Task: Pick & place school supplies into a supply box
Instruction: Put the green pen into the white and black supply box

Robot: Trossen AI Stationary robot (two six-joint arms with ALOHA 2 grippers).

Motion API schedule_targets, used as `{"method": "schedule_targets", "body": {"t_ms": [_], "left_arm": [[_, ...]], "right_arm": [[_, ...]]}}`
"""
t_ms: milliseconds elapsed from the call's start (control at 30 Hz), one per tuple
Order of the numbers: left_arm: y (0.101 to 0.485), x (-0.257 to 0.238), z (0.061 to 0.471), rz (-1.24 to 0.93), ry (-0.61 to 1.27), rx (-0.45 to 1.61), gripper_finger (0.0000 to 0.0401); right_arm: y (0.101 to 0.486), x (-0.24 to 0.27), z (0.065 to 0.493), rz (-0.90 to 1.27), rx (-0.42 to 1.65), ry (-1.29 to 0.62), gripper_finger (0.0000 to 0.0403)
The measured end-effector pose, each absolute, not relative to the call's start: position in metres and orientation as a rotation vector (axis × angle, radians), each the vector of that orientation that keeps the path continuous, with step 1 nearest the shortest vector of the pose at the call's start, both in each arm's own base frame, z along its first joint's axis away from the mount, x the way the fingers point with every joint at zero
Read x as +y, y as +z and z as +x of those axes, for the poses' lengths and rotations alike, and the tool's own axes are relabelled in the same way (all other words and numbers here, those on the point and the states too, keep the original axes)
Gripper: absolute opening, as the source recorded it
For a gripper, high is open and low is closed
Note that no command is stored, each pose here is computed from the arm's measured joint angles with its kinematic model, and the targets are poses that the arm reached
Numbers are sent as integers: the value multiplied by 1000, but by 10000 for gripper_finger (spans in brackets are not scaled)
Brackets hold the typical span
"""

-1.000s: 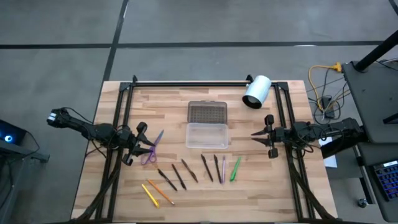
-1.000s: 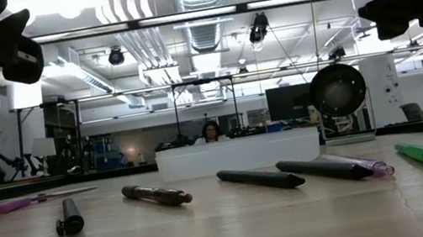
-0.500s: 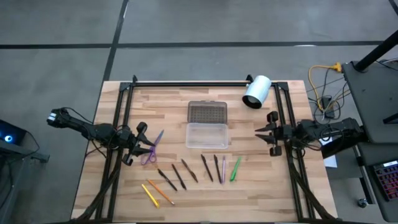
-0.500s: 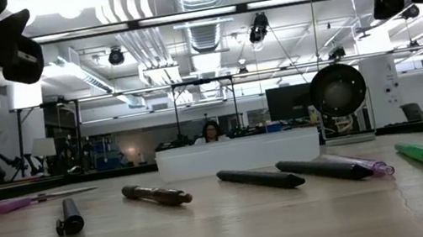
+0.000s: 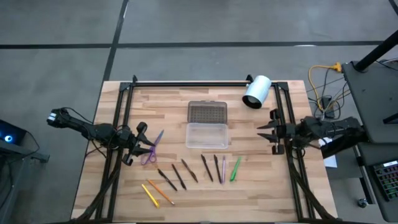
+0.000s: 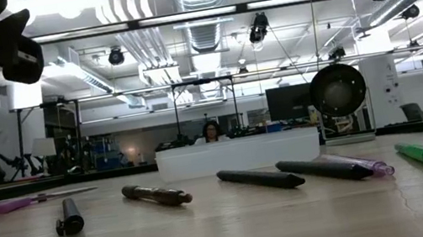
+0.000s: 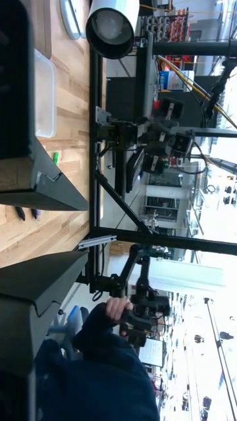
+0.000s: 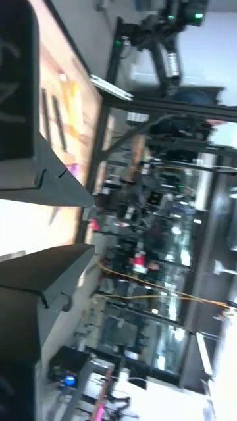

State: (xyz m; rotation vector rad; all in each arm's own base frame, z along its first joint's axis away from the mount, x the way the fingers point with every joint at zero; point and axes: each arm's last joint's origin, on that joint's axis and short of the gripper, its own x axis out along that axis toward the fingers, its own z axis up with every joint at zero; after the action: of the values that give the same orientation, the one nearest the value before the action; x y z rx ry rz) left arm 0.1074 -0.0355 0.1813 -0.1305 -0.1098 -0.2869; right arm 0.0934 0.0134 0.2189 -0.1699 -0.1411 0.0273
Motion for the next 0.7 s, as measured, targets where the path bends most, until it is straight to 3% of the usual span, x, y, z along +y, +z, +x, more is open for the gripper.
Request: {"method": "schedule_targets", "body": {"t_ms": [300,700], "left_arm": [[181,-36,107,-130,-287,-110,96],[181,-36,107,-130,-287,-110,96]], "right_arm": [[259,14,95,-212,88,49,132],[291,22,130,-350,420,157,141]]}}
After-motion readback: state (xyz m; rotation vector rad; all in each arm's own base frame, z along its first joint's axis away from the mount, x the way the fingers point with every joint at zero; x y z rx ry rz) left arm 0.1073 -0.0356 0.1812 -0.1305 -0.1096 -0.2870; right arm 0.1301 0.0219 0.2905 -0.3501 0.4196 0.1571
